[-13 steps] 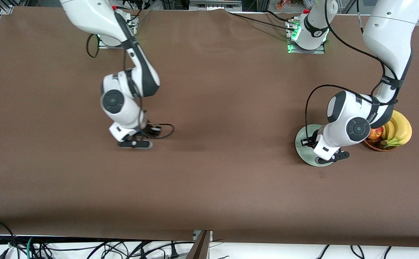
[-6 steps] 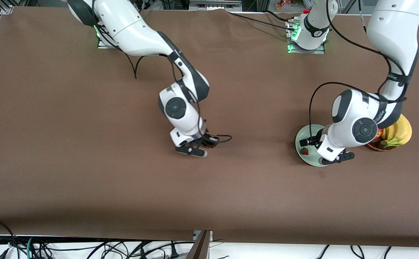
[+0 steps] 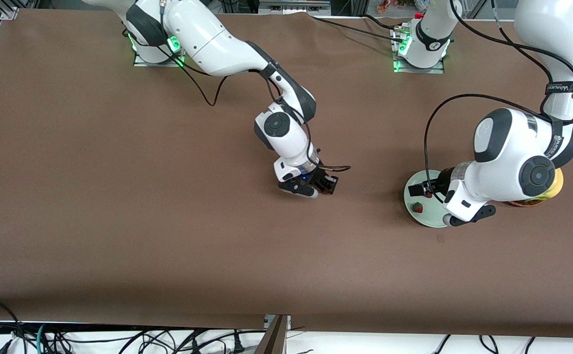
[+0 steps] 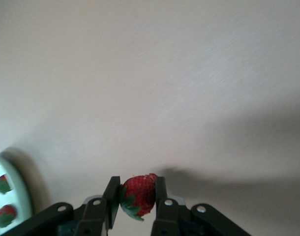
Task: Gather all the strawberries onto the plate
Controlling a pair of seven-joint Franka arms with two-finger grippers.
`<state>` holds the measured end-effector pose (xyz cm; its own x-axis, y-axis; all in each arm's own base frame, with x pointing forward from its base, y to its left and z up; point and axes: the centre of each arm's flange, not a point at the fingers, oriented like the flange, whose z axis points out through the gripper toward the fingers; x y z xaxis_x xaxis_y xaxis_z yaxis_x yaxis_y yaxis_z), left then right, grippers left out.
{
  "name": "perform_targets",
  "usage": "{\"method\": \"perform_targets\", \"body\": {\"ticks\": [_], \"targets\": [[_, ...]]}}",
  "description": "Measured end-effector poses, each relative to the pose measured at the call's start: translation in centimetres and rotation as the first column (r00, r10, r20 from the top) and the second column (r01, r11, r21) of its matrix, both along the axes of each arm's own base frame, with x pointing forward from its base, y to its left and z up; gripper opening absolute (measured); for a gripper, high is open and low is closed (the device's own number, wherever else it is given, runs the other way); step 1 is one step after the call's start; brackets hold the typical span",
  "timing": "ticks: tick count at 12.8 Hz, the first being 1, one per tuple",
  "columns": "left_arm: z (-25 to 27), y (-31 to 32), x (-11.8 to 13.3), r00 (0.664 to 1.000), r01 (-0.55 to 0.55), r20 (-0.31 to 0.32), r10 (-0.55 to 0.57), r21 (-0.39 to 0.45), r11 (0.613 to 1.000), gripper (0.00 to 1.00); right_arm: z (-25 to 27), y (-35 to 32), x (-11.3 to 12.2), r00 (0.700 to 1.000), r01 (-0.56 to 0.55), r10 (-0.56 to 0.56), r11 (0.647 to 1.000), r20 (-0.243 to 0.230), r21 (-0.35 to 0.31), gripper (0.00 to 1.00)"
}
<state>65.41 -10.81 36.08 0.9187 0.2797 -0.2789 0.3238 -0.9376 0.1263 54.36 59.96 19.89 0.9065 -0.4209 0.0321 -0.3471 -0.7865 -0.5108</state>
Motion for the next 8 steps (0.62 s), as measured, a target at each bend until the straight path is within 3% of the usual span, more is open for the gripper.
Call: {"method": "perform_targets", "body": {"ticks": [3, 4, 6, 8], "targets": [[0.6, -1.0, 0.3, 1.000, -0.028, 0.000, 0.028, -0.037, 0.999, 1.00, 0.2, 3.1, -3.1, 1.000, -0.022, 0.022, 0.999, 0.008, 0.028, 0.39], [0.5, -1.4, 0.2, 1.000, -0.027, -0.003, 0.027, -0.038, 0.999, 1.00, 0.2, 3.5, -3.7, 1.000, -0.028, 0.028, 0.999, 0.009, 0.029, 0.49], [0.4, -1.7, 0.2, 1.000, -0.029, -0.006, 0.029, -0.037, 0.999, 1.00, 0.4, 3.3, -3.3, 1.000, -0.024, 0.024, 0.999, 0.019, 0.028, 0.68], [0.4, -1.7, 0.3, 1.000, -0.030, -0.006, 0.030, -0.037, 0.999, 1.00, 1.1, 2.3, -1.7, 0.999, -0.008, 0.008, 1.000, 0.033, 0.013, 0.68]]}}
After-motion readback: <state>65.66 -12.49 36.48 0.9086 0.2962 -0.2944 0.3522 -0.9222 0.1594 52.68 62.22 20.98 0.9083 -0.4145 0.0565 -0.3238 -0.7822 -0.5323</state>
